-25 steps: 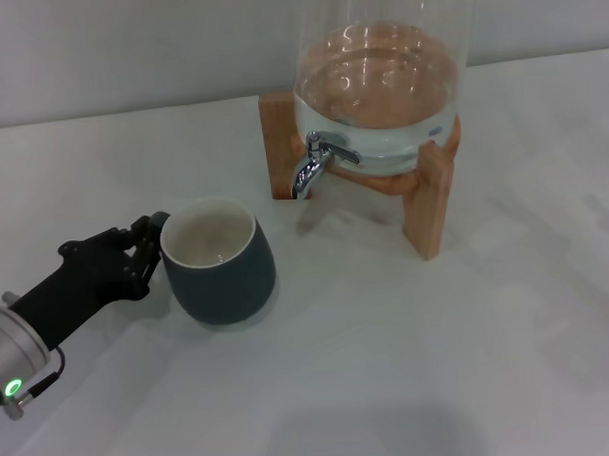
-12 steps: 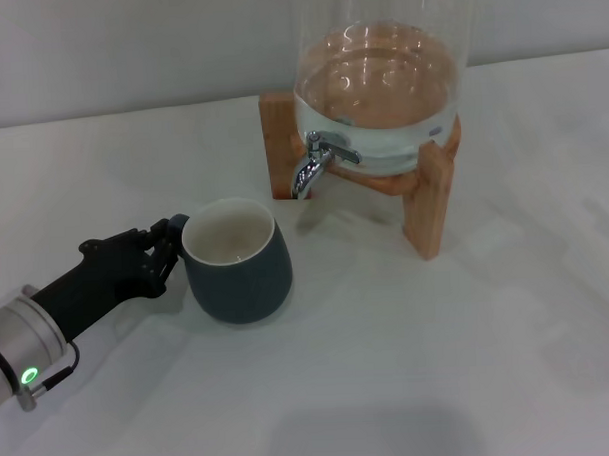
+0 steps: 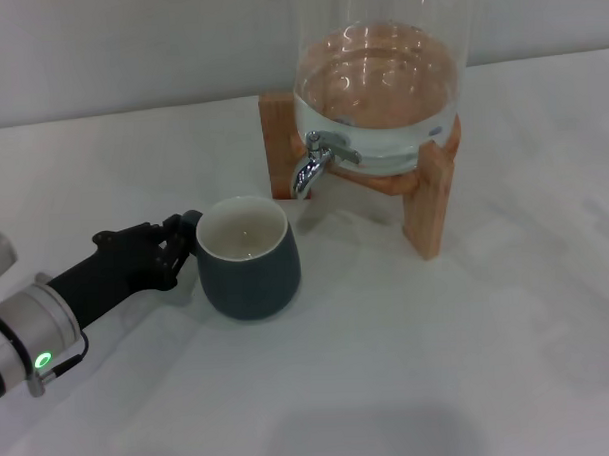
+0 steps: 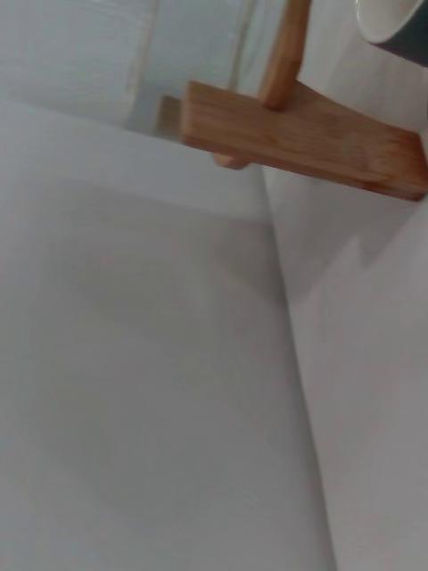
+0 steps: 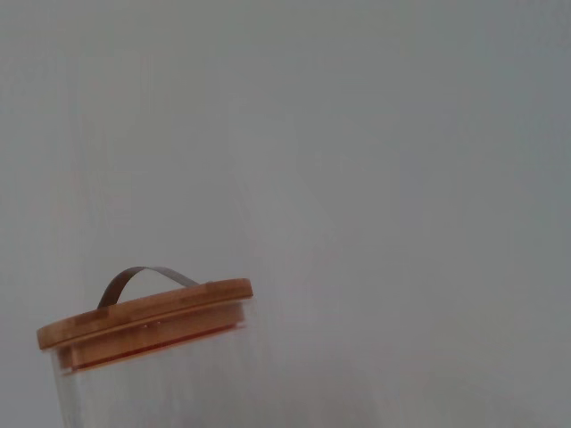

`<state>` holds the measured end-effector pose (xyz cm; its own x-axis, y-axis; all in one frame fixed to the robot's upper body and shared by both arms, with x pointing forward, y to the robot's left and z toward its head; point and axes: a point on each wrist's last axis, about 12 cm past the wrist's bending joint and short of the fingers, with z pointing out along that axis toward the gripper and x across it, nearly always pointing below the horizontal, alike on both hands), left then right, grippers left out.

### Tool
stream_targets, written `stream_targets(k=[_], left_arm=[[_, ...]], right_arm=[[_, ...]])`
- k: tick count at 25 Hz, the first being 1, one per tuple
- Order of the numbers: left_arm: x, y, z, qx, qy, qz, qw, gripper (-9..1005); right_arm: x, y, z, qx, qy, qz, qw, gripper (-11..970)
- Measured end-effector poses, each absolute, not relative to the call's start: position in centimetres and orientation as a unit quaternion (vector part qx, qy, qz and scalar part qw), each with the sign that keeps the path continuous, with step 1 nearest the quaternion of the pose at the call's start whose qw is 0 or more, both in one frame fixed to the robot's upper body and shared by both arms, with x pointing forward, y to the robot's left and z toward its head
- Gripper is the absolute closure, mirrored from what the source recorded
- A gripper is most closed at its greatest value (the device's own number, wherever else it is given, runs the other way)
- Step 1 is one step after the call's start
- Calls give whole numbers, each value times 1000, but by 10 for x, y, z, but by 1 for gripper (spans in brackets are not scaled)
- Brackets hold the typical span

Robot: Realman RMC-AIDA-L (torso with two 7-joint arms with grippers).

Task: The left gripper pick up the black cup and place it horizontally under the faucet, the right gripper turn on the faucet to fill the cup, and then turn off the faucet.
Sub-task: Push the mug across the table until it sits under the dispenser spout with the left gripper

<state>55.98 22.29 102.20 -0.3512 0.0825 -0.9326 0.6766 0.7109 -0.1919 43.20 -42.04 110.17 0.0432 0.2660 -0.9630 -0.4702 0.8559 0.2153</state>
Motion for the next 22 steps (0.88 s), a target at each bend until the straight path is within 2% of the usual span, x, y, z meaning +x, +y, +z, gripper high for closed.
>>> stream_targets(k=[22], left_arm=[[576, 203, 1027, 277, 777, -276, 494, 856]], right_arm=[[429, -421, 1101, -78, 642, 256, 718, 269]])
